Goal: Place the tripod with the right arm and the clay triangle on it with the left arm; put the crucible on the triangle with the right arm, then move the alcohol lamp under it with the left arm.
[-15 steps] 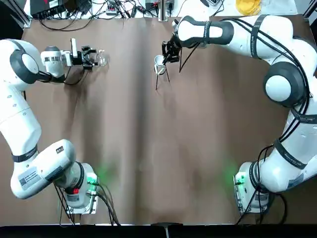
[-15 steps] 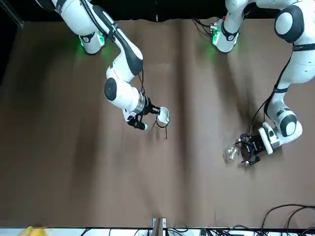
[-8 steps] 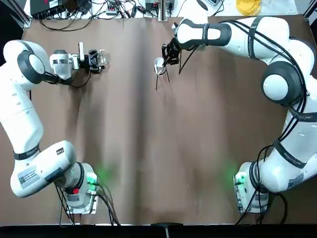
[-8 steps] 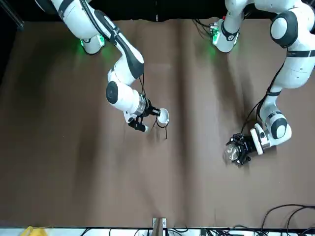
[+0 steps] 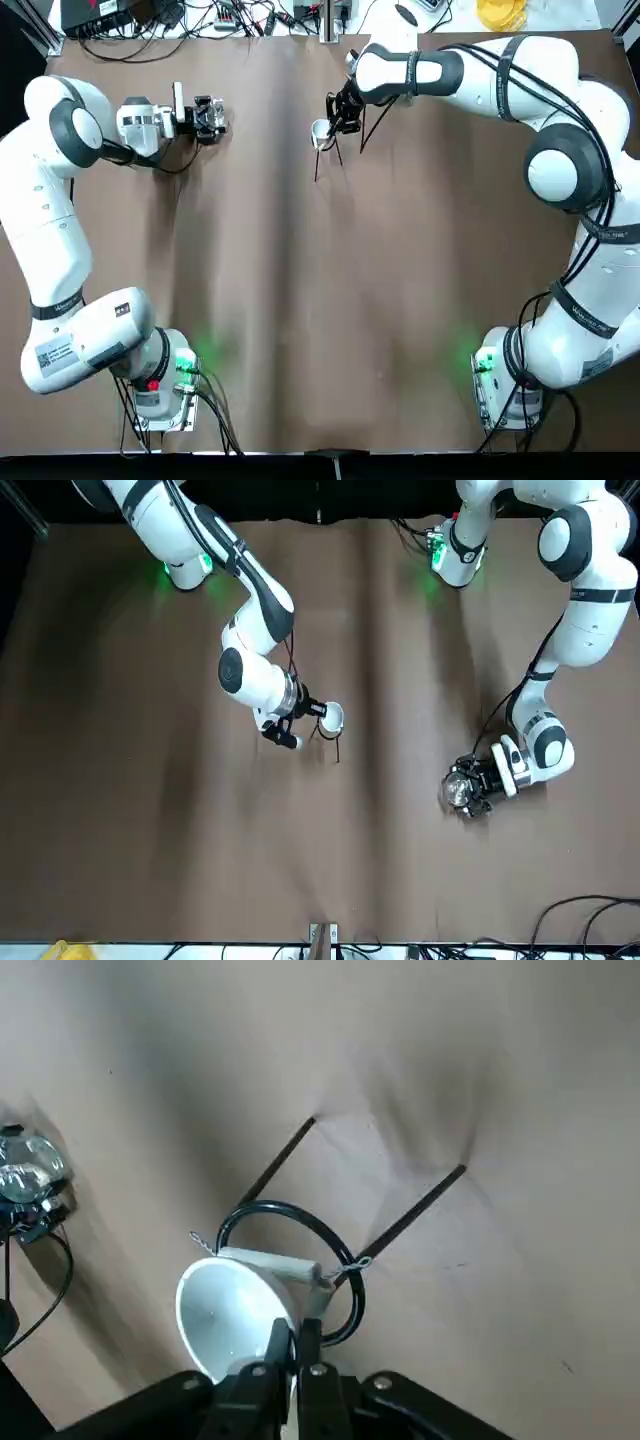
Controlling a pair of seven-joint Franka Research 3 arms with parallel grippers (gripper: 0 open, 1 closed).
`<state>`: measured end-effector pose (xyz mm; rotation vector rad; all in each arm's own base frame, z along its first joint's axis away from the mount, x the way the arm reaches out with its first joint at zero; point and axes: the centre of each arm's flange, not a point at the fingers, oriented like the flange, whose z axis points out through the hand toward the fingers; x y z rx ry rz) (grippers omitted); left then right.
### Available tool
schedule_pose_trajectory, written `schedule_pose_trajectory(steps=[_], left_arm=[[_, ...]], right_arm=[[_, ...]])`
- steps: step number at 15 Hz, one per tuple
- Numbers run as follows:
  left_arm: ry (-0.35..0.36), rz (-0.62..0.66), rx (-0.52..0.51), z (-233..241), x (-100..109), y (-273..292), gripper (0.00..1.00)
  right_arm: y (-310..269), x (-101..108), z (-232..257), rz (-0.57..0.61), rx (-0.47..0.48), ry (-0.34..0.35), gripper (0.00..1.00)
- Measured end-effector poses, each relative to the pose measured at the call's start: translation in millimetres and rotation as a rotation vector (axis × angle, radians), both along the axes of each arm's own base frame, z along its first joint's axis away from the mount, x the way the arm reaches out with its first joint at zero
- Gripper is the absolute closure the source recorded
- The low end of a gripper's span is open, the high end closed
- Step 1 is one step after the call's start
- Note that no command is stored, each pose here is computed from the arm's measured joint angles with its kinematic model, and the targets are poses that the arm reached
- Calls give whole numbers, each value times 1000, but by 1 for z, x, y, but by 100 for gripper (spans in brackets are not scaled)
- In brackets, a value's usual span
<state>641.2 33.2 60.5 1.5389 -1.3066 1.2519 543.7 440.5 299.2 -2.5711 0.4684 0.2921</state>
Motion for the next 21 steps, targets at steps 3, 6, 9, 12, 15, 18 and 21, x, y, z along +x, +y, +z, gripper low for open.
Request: schedule_pose_trajectory(steps=[3, 6, 9, 12, 15, 18, 21], left_arm=[[-5, -25, -28, 3, 2, -29, 19], [3, -92, -79, 6, -3, -84, 19], [46, -179, -155, 6, -29, -166, 19], [84, -208, -170, -1, -47, -206, 19], [103, -221, -179, -4, -59, -237, 19], [95, -223, -184, -4, -66, -265, 19], [91, -231, -189, -5, -75, -288, 19]], right_arm=[[0, 0, -3, 0, -2, 4, 93], [0, 0, -5, -1, -3, 5, 83], [-1, 2, -3, -2, -1, 2, 48], [-3, 9, 4, -13, 6, -13, 40], [-13, 21, 18, -29, 14, -26, 39], [-47, 40, 53, -25, -17, -40, 39], [-95, 55, 94, -2, -104, -82, 39]])
